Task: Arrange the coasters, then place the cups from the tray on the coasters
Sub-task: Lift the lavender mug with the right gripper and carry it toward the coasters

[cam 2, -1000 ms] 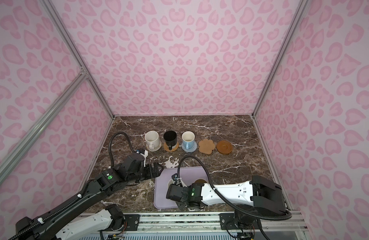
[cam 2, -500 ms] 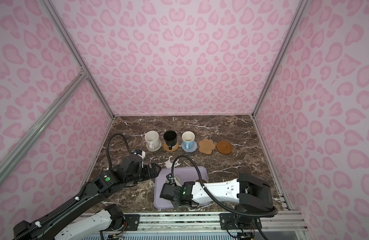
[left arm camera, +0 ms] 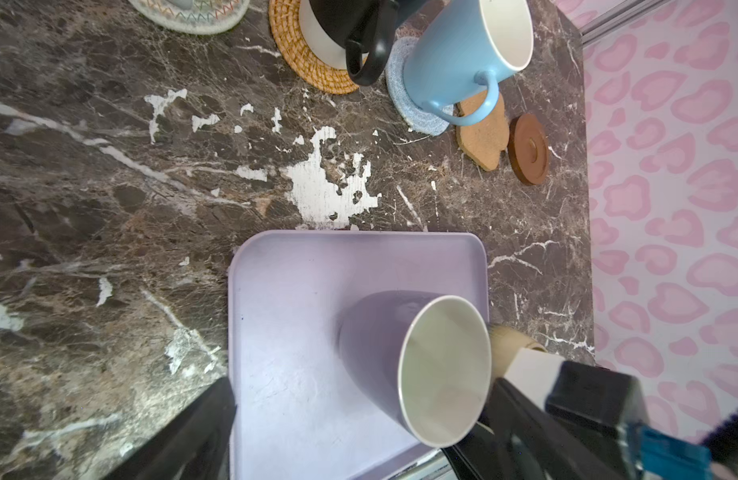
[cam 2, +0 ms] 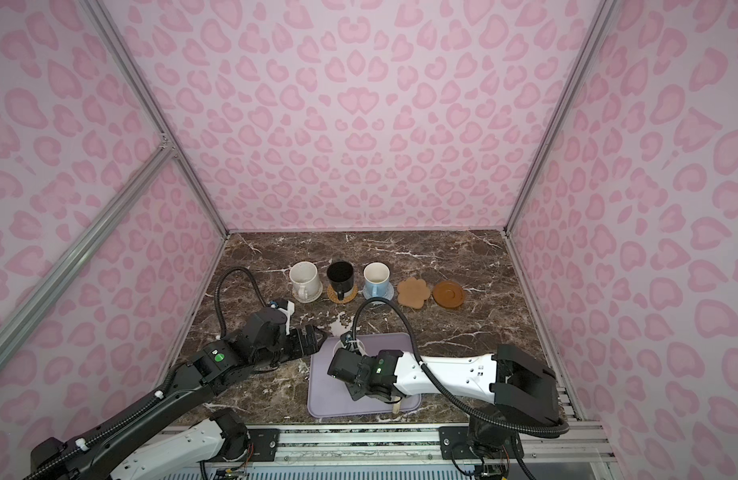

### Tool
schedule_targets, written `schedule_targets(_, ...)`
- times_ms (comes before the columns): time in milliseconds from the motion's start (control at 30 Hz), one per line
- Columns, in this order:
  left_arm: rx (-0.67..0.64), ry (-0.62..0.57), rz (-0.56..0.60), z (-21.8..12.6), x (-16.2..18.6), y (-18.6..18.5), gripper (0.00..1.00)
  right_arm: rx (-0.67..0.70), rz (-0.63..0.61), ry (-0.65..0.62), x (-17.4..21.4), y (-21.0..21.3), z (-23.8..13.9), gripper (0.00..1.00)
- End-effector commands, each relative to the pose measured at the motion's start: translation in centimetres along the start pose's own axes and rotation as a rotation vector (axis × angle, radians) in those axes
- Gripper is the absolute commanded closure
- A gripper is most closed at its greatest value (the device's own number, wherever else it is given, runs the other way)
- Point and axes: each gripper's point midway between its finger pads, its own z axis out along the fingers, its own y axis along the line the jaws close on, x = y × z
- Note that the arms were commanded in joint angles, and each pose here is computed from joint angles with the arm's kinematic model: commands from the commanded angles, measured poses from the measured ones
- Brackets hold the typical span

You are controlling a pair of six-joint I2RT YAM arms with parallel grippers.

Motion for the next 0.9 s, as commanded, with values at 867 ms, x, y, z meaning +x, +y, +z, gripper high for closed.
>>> schedule_targets(867,0.257,-0.164,0.031,-2.2,-6.6,-9.3,0.03,0.073,0.099,-0.197,-9.3,-8.7,-6.9,1.0)
